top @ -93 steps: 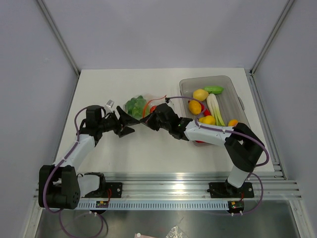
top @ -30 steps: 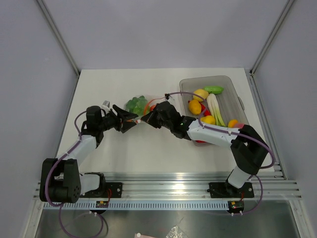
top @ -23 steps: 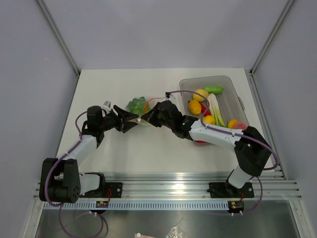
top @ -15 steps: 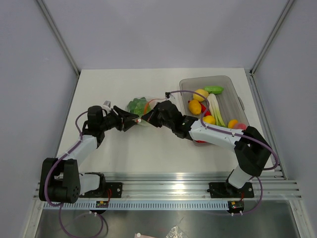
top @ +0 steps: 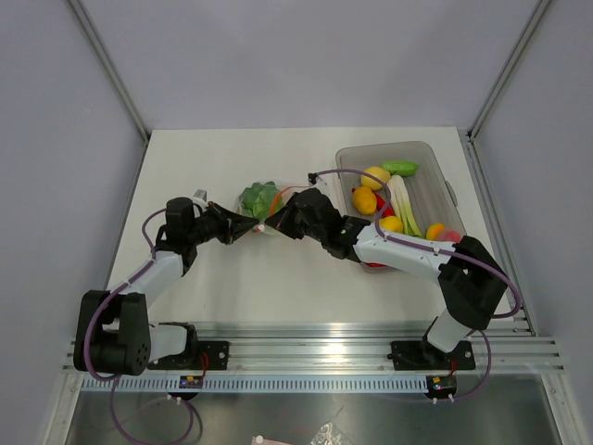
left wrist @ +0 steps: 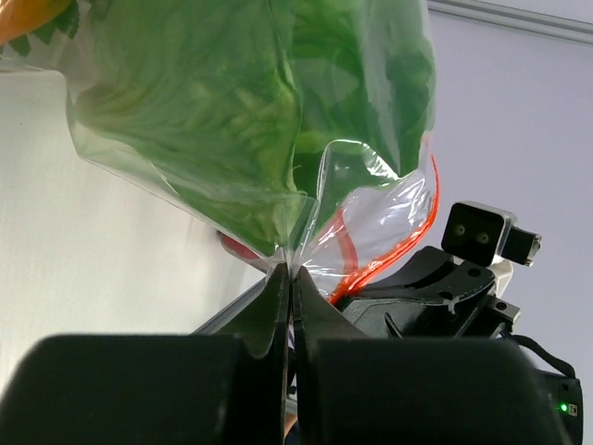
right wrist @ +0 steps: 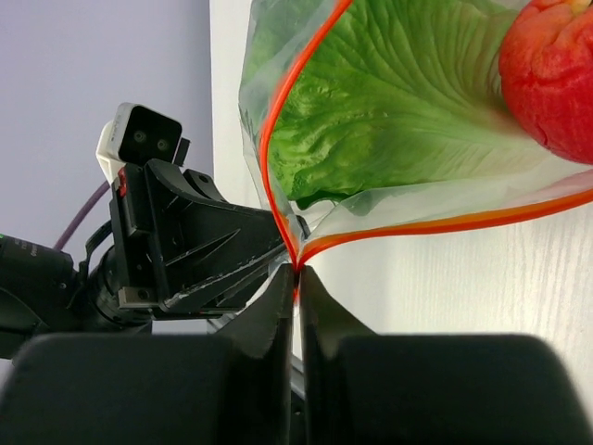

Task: Place the food in the zip-top bag and seal the zipper
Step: Zip the zipper food storage bag at the center of the board.

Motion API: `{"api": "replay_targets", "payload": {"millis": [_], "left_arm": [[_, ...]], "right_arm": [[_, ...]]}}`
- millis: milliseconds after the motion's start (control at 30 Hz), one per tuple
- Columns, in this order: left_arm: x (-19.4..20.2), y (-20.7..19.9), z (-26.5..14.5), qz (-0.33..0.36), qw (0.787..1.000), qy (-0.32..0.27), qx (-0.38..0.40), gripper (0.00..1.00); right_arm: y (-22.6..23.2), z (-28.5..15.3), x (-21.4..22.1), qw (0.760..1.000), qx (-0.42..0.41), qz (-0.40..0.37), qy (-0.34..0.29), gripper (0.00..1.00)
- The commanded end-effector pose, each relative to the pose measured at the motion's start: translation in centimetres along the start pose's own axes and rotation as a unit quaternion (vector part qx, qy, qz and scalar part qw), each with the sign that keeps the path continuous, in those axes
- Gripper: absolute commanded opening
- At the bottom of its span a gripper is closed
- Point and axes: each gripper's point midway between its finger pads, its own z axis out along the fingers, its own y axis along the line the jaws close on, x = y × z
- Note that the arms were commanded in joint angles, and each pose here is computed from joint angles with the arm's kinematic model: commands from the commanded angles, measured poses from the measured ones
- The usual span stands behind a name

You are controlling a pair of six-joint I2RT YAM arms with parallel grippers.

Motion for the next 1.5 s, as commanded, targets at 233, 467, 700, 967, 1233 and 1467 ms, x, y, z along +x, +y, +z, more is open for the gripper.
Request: {"api": "replay_targets", "payload": {"millis": [233, 467, 700, 967, 1233, 1467], "left_arm": [[-0.3, -0.3, 0.3, 0.027, 0.999, -0.018, 0.012, 0.00], [0.3, 0.7, 0.5, 0.024, 1.000, -0.009, 0.014, 0.00], [0.4, 0.3, 0.4, 0.027, 0.999, -0.007, 0.018, 0.00], [0.5, 0.5, 0.4, 0.027, 1.000, -0.004, 0.016, 0.00], [0.5, 0.6, 0.4, 0.027, 1.000, -0.003, 0.015, 0.00], [0.5, 0.5, 0.4, 0.028, 0.999, -0.002, 0.016, 0.00]], "right_arm": [[1.7, -3.0, 0.2, 0.998, -0.034, 0.045, 0.022, 0.59], [1.2, -1.9, 2.4, 0.994, -0.044, 0.073, 0.066, 0.51], [1.4, -0.5, 3.2, 0.993, -0.047, 0.063, 0.085, 0.39], [1.2, 0.3, 3.3, 0.994, -0.042, 0.059, 0.087, 0.34], [1.5, 0.5, 3.0, 0.994, -0.048, 0.056, 0.084, 0.38], [1.7, 0.6, 2.7, 0.994, -0.052, 0.054, 0.081, 0.22]]}}
